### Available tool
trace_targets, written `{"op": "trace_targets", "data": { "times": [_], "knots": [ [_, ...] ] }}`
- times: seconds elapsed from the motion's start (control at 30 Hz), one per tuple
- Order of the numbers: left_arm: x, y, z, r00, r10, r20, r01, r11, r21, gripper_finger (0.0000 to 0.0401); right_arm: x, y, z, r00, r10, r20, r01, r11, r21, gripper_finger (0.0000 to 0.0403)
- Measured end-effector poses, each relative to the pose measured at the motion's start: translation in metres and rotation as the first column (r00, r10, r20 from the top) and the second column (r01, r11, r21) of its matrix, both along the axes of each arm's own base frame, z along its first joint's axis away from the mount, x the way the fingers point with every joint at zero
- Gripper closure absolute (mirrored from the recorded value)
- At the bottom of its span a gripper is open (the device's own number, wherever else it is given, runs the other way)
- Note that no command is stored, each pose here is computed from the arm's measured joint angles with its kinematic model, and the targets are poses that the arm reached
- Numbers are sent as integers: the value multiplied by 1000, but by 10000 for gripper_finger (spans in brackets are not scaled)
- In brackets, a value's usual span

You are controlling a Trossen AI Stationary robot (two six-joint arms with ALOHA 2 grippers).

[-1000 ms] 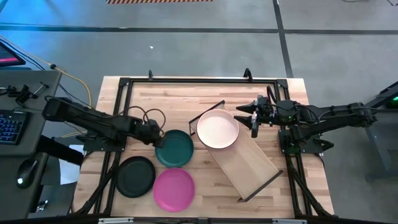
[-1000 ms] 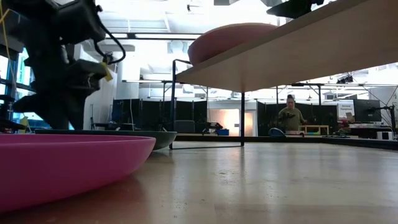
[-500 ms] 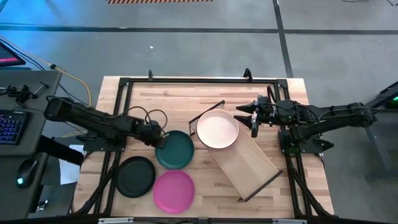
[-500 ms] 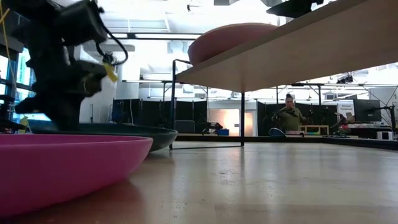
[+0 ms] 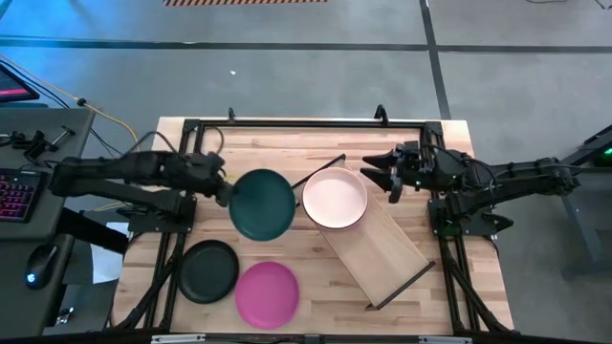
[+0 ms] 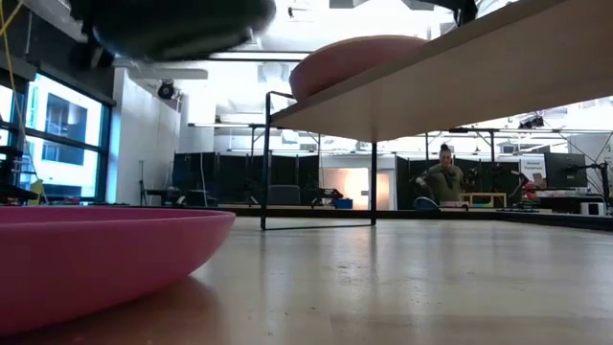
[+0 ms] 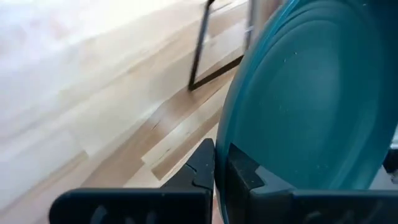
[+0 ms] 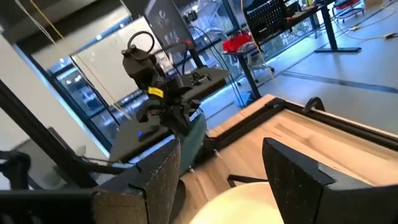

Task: Place and stack plates onto a shelf
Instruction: Put the green plate on the shelf

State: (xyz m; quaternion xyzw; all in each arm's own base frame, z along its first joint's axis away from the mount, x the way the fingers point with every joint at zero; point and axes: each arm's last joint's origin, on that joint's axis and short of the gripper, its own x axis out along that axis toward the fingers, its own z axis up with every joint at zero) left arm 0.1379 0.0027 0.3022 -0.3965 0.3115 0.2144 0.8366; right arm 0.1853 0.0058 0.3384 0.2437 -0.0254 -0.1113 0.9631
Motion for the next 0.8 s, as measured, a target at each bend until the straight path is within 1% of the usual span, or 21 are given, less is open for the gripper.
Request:
{"op": "trace_targets", "data": {
  "times": [0.1, 0.17, 0.23, 0.33, 0.4, 0.47, 0.53, 0.67, 0.8],
  "knots": [
    [-4, -1, 25, 998, -44, 45, 43, 999, 32, 400, 0, 0, 2, 1000, 0, 27, -1, 1000, 28, 192],
    [-2, -2, 36, 995, -76, 70, 73, 997, 37, 400, 0, 0, 3, 999, 10, 41, -12, 999, 53, 192],
    [4, -4, 43, 992, -96, 82, 93, 995, 38, 400, 0, 2, 4, 997, 66, 40, -68, 995, 71, 192],
    [22, -12, 44, 988, -137, 74, 135, 990, 35, 400, -1, 8, 8, 975, 222, -8, -221, 972, 78, 192],
    [38, -20, 38, 986, -160, 52, 159, 987, 14, 400, -4, 14, 10, 943, 325, -66, -319, 943, 95, 192],
    [57, -30, 33, 982, -180, 59, 181, 984, -7, 400, -7, 19, 14, 905, 414, -102, -402, 908, 115, 192],
    [77, -41, 30, 979, -187, 78, 189, 982, -24, 400, -12, 25, 18, 867, 479, -139, -461, 876, 145, 192],
    [117, -63, 27, 980, -158, 124, 166, 984, -60, 400, -23, 34, 24, 802, 545, -243, -510, 838, 196, 192],
    [150, -82, 31, 981, -145, 128, 157, 984, -89, 400, -36, 43, 28, 735, 596, -324, -570, 801, 182, 192]
  ]
}}
